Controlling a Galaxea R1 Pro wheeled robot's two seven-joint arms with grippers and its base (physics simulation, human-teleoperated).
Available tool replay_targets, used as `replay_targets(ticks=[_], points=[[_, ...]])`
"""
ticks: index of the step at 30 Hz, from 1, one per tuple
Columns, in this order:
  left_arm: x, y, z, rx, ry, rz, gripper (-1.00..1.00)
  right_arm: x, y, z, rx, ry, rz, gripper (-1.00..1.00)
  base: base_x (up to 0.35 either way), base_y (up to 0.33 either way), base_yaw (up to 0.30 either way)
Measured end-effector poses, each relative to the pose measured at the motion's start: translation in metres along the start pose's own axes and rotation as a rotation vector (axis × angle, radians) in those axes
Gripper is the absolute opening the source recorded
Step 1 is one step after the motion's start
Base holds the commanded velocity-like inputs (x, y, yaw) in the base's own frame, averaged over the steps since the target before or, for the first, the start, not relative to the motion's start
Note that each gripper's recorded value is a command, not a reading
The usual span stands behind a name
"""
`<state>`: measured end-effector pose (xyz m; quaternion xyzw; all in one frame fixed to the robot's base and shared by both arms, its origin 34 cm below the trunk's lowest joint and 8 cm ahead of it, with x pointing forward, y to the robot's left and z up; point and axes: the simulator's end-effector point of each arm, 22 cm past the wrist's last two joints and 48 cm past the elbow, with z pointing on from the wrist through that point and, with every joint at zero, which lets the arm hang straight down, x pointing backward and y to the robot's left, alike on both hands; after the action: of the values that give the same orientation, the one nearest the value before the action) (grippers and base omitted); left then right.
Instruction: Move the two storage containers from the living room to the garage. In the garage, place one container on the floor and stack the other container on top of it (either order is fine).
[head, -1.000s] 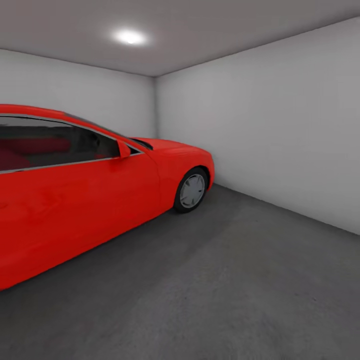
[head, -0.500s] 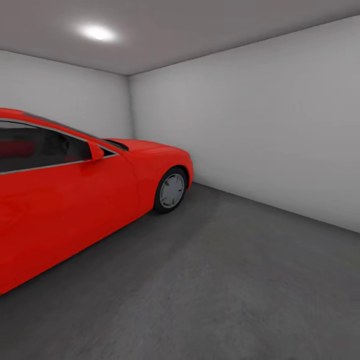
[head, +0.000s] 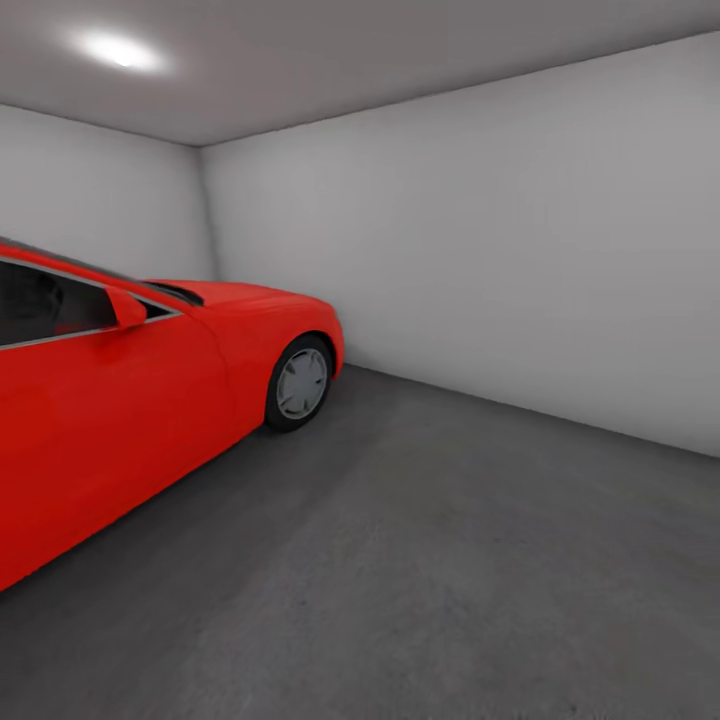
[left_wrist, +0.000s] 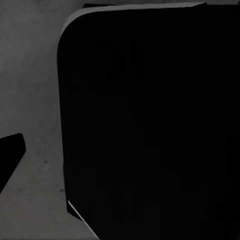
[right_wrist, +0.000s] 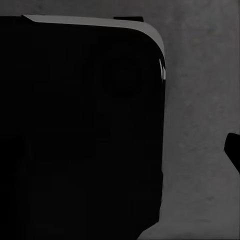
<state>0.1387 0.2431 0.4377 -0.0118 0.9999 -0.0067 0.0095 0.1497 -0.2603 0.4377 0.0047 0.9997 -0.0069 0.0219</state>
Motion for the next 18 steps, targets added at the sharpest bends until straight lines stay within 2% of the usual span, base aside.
replay_targets(ticks=[9, 18], points=[[-0.0033, 0.0014, 0.0, -0.002, -0.016, -0.031, 1.0, 0.0, 0.0, 0.0, 0.0, 0.0, 0.0, 1.0, 0.0, 0.0, -0.297], [-0.003, 0.002, -0.0001, -0.001, -0.015, -0.038, 1.0, 0.0001, 0.0002, 0.0, -0.001, 0.0, 0.0, 1.0, 0.0, 0.0, -0.297]])
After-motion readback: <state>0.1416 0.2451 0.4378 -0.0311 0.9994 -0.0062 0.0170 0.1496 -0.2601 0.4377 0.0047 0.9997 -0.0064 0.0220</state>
